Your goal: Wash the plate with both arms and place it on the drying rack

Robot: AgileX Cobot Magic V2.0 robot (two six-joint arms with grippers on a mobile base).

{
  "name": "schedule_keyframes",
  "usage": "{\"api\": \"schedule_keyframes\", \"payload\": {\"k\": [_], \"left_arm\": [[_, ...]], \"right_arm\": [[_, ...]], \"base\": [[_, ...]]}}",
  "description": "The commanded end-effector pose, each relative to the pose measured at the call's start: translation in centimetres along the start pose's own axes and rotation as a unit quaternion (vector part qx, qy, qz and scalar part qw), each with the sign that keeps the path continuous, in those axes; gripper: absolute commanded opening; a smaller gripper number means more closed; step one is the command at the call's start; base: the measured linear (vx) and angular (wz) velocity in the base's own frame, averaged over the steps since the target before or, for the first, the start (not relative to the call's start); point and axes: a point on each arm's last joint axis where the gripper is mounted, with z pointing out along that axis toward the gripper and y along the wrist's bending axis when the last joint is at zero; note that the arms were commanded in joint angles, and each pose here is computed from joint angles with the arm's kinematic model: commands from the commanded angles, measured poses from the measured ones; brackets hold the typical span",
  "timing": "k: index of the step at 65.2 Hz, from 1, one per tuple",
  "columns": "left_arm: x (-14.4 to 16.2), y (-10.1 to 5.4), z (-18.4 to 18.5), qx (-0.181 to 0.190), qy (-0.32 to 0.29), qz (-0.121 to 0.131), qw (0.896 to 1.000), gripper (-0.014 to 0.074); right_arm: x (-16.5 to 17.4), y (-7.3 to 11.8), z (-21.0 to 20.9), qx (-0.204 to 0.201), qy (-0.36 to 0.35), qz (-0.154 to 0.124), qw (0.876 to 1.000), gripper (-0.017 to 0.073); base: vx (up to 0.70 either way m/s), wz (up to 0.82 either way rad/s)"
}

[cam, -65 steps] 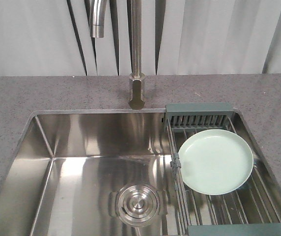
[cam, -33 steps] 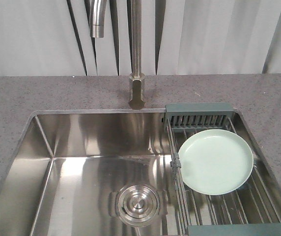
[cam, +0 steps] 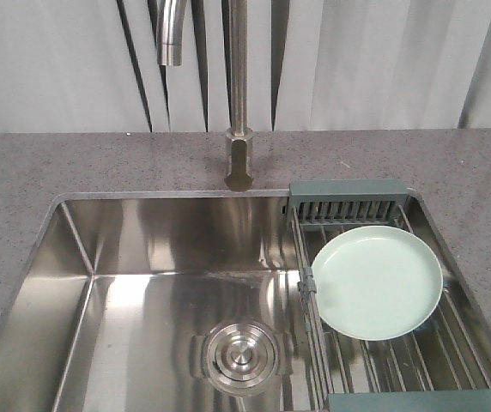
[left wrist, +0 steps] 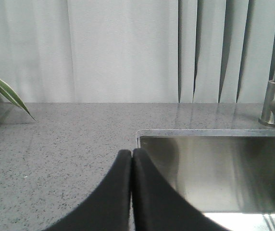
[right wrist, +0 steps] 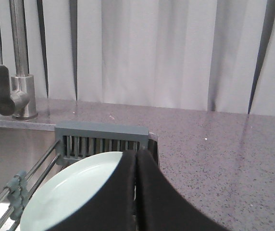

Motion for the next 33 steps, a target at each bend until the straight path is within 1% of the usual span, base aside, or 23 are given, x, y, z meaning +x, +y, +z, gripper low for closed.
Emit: {"api": "schedule_keyframes", "payload": {"k": [1, 33], "left_arm": [[-1.65, -0.07, -0.27, 0.005, -0.058, -0.006, 0.998, -0.0006], [-1.65, -0.07, -0.27, 0.005, -0.058, -0.006, 0.998, -0.0006]], "right_arm": [[-0.84, 0.04, -0.07, -0.002, -0.050, -0.003, 0.999, -0.0004], [-0.87, 0.03, -0.07, -0.002, -0.050, -0.003, 0.999, -0.0004]], "base": [[0.00, 0.00], [0.00, 0.00]]}}
